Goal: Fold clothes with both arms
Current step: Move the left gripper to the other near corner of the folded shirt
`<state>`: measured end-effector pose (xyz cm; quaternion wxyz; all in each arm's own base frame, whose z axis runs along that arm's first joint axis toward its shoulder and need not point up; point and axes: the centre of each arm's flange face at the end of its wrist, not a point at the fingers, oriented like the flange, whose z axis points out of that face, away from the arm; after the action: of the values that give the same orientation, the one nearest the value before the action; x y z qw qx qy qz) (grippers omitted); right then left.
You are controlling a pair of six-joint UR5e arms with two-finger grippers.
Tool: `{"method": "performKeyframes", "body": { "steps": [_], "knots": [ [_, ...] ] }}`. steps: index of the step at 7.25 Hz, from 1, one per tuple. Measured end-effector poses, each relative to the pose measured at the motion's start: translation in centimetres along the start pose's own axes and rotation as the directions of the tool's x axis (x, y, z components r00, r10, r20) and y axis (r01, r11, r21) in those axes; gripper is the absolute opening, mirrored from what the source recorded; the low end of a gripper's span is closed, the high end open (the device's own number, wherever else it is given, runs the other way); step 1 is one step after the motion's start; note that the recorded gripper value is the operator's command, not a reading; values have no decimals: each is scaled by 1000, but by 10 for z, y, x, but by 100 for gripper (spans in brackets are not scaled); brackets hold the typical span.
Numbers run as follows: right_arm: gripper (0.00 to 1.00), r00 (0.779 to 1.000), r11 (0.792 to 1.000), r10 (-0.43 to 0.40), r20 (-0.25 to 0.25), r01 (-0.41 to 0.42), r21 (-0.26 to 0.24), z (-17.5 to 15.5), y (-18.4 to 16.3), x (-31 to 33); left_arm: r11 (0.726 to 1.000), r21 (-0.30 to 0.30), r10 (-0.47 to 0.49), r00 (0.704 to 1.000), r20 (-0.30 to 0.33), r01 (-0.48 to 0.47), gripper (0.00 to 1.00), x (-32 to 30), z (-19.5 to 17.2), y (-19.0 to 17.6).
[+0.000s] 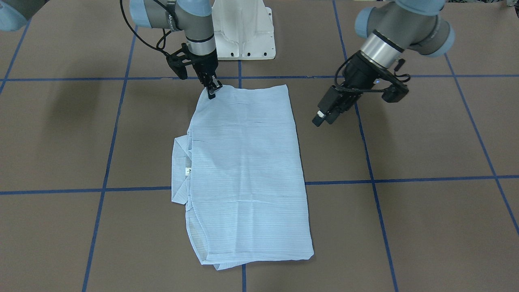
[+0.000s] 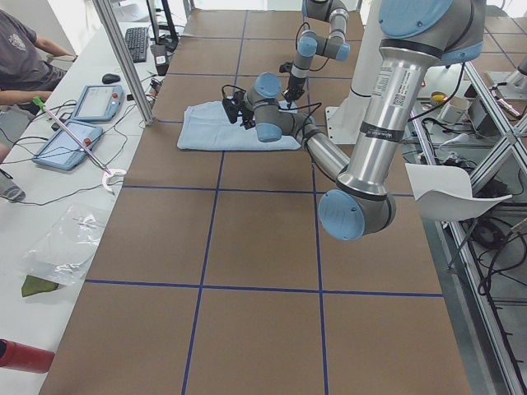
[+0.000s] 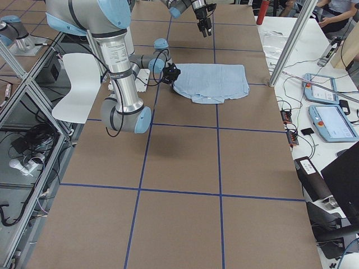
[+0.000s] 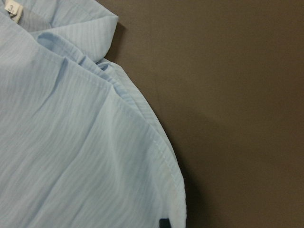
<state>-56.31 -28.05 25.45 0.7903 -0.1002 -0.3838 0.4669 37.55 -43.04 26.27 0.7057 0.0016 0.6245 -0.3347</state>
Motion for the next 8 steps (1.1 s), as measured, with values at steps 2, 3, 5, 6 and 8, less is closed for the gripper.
{"method": "performKeyframes", "body": {
  "steps": [2, 3, 5, 6, 8],
  "knots": [
    [0, 1000, 1000, -3, 0, 3, -4, -1, 2, 2, 985, 75, -158, 986, 48, 154, 72, -46, 31, 95],
    [0, 1000, 1000, -3, 1, 3, -5, -1, 2, 2, 975, 117, -196, 977, 82, 186, 72, -69, 42, 130],
    [0, 1000, 1000, -5, 0, 5, -7, -1, 3, 2, 963, 171, -236, 957, 171, 207, 72, -103, 55, 177],
    [0, 1000, 1000, -7, 0, 7, -7, -1, 3, 2, 961, 185, -239, 951, 194, 204, 71, -115, 57, 193],
    [0, 1000, 1000, -11, 0, 11, -6, -1, 2, 2, 965, 180, -229, 947, 224, 191, 70, -128, 59, 213]
  ]
}}
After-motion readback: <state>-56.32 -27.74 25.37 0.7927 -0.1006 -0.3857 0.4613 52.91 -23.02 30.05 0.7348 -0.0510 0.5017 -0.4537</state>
